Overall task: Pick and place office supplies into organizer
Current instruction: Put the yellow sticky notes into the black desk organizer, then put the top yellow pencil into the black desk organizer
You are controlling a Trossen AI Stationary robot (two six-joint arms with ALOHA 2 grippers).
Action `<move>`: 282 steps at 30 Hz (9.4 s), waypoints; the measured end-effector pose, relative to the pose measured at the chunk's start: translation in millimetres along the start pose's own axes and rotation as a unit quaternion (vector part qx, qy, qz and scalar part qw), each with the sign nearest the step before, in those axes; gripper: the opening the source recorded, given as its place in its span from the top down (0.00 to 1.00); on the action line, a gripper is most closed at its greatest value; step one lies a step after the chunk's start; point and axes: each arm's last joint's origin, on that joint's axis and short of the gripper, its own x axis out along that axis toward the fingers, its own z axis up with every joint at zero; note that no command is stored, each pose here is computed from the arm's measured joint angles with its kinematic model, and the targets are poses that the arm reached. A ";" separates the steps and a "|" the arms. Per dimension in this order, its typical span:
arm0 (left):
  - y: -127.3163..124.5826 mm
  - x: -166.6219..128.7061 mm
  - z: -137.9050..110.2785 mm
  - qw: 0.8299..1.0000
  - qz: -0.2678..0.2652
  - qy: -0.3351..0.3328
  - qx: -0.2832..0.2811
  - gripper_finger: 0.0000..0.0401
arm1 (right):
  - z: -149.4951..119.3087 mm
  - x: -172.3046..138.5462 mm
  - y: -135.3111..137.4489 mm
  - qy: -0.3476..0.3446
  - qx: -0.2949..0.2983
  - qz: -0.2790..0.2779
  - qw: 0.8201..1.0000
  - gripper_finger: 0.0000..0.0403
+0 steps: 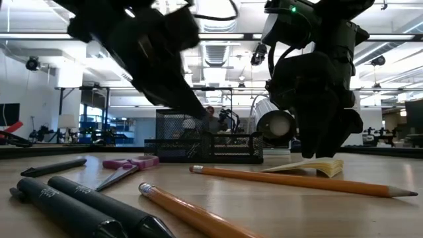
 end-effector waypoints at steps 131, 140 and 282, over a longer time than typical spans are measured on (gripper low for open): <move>30.1 -93.7 -60.0 0.964 0.257 -0.057 -0.039 0.98 | 39.5 -88.9 73.3 -0.080 -0.103 -0.069 0.989 0.50; 20.8 -89.7 -54.2 0.982 0.156 -0.066 -0.084 0.98 | -95.2 -41.7 124.3 -0.055 -0.245 -0.071 0.965 0.50; 40.8 31.2 1.3 0.934 -0.160 0.039 0.317 0.68 | -116.0 40.3 112.5 -0.090 0.380 -0.030 0.920 0.97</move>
